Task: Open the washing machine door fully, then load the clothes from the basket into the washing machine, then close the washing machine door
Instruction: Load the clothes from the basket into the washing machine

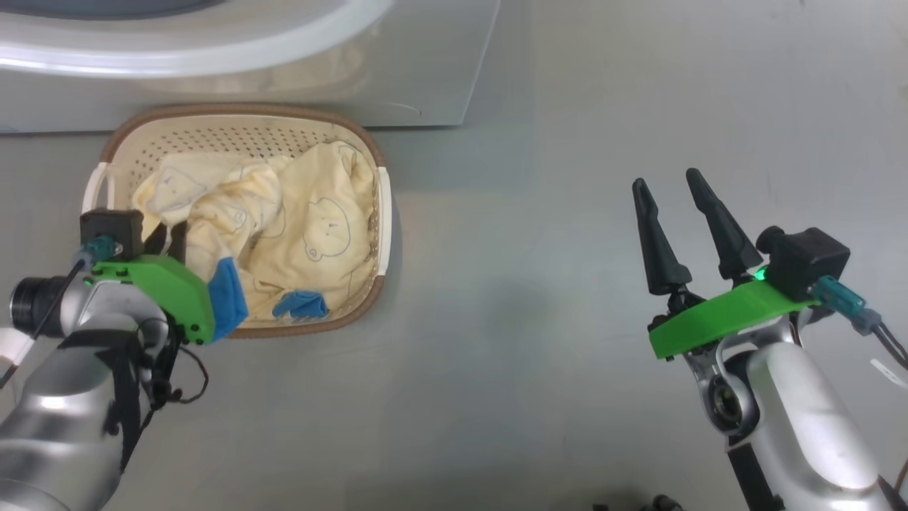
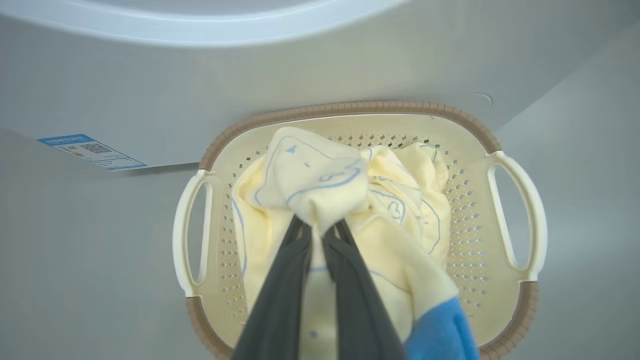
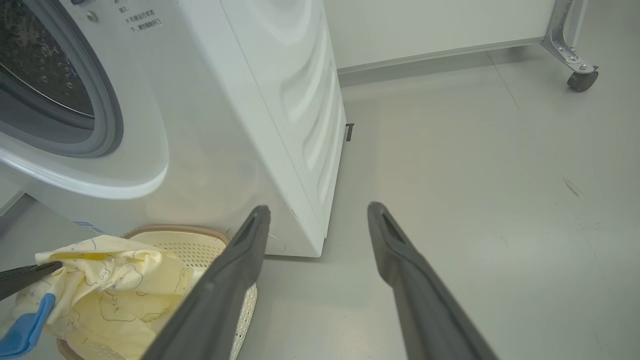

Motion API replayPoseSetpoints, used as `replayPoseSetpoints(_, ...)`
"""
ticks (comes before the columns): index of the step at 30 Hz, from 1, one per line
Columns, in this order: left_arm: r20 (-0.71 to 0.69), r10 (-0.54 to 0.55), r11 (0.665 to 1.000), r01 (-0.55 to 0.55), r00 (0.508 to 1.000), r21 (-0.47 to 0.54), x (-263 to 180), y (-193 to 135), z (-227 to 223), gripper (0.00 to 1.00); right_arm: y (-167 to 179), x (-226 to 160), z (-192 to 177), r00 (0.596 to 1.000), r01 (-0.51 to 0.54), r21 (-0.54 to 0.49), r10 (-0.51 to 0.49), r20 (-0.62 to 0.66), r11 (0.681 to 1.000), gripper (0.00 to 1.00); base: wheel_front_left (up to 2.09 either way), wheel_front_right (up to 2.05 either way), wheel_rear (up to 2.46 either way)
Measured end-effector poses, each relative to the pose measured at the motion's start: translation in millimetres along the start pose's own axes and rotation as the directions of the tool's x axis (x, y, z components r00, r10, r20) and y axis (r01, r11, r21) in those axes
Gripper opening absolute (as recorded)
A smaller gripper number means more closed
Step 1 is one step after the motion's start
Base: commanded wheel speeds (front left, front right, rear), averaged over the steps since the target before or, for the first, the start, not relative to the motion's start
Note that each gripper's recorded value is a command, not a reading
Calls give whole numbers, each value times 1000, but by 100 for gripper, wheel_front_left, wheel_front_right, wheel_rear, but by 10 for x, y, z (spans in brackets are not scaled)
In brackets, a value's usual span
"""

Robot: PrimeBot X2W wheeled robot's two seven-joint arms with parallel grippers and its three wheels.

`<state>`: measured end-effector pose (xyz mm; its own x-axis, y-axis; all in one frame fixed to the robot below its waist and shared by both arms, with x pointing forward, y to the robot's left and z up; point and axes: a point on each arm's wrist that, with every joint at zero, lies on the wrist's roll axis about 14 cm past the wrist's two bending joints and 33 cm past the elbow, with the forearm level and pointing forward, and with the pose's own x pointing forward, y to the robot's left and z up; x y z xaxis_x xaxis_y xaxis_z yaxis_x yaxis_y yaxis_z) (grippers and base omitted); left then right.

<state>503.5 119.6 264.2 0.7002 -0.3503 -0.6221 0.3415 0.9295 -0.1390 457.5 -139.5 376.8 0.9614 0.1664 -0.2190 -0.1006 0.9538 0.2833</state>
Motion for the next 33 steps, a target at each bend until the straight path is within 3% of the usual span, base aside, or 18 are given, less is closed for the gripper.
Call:
replayPoseSetpoints(4, 131, 10, 1000, -11, 991, 11, -93, -15, 416, 0, 69, -2, 75, 1000, -17, 0, 17, 14, 1000, 100, 0, 0, 0)
replayPoseSetpoints(18, 394, 79, 995, -95, 916, 21, -783, 16, 952, 0, 303, -84, 213, 997, -71, -6, 71, 25, 997, 100, 0, 0, 0)
replayPoseSetpoints(33, 560, 154, 986, -166, 814, -29, -1297, 125, 1256, 0, 450, -154, 247, 994, -108, -13, 108, 24, 994, 100, 0, 0, 0)
